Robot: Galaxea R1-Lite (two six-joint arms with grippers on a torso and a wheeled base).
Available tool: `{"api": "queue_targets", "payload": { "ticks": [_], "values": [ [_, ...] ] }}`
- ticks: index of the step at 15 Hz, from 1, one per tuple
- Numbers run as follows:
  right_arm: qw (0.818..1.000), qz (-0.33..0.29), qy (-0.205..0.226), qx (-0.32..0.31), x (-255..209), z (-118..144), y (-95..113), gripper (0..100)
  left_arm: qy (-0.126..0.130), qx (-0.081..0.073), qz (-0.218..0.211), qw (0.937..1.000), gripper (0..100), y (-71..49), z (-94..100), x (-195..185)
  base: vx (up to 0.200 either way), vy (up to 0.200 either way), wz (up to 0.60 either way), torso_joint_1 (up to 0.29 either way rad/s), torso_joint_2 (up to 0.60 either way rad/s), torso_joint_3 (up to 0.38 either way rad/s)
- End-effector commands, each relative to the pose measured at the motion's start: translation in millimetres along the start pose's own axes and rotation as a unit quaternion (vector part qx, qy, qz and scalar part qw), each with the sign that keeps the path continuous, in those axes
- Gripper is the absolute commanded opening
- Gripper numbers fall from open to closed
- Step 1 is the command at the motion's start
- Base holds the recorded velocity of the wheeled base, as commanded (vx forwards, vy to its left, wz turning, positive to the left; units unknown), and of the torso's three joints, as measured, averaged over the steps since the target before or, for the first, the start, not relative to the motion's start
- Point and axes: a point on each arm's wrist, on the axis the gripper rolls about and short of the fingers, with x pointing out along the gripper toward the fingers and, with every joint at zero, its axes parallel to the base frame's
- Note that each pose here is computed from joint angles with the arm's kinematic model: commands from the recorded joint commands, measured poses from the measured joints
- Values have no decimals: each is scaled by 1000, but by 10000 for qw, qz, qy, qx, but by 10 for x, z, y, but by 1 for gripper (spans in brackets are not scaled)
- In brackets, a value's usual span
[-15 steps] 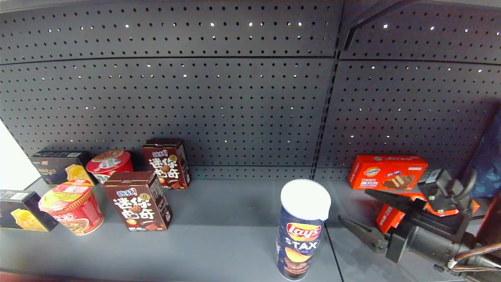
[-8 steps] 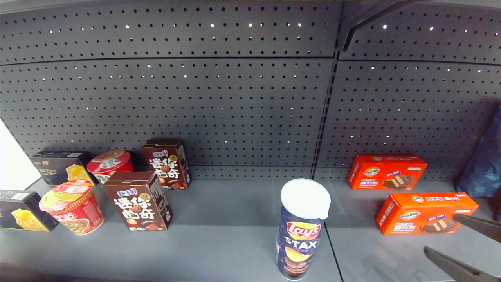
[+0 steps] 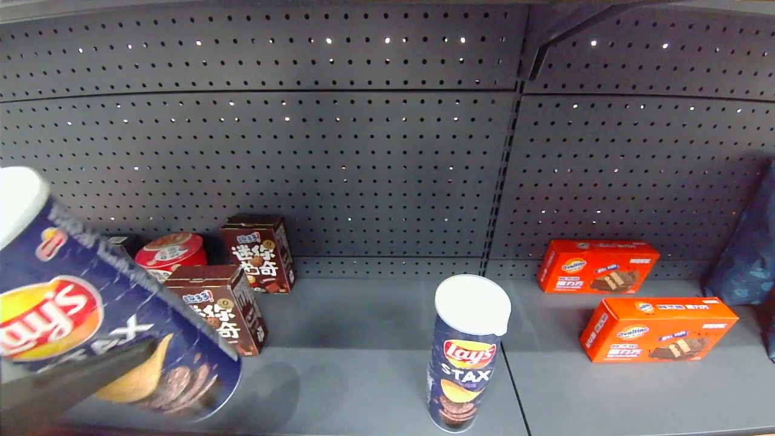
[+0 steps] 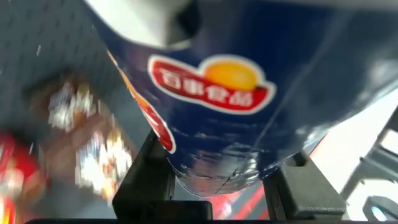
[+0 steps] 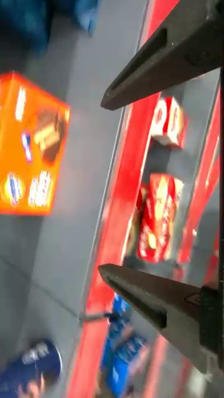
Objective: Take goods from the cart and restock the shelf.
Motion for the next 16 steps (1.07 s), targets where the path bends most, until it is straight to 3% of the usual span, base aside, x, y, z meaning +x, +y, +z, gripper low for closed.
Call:
{"api": "queue_targets", "payload": {
  "ticks": [1, 2, 4, 5, 8, 13, 16],
  "values": [
    [9992, -247, -302, 43, -73, -58, 8, 100, 216, -119, -563, 9981, 0, 304, -39, 725, 0, 0, 0, 0, 0, 0],
    [9993, -310, -218, 0, -54, -96, 10, 100, 178, -86, -842, 9962, 0, 297, -41, 953, 0, 0, 0, 0, 0, 0],
    [9993, -367, -82, -19, -15, -170, 16, 100, 302, -294, -989, 9942, 0, 358, -33, 1172, 0, 0, 0, 0, 0, 0],
    [9993, -366, -66, -59, 3, -196, 19, 100, 375, -325, -1061, 9931, 0, 386, -49, 1327, 0, 0, 0, 0, 0, 0],
    [9989, -376, -222, -143, 55, -239, 27, 100, 572, -338, -692, 9954, 0, 580, -21, 1761, 0, 0, 0, 0, 0, 0],
    [9985, -390, -334, -177, 75, -247, 29, 100, 797, -377, -1109, 9899, 0, 623, -207, 2441, 0, 0, 0, 0, 0, 0],
    [9984, -394, -372, -181, 90, -264, 31, 100, 475, -189, -1264, 9907, 0, 643, -220, 2986, 0, 0, 0, 0, 0, 0]
  ]
}}
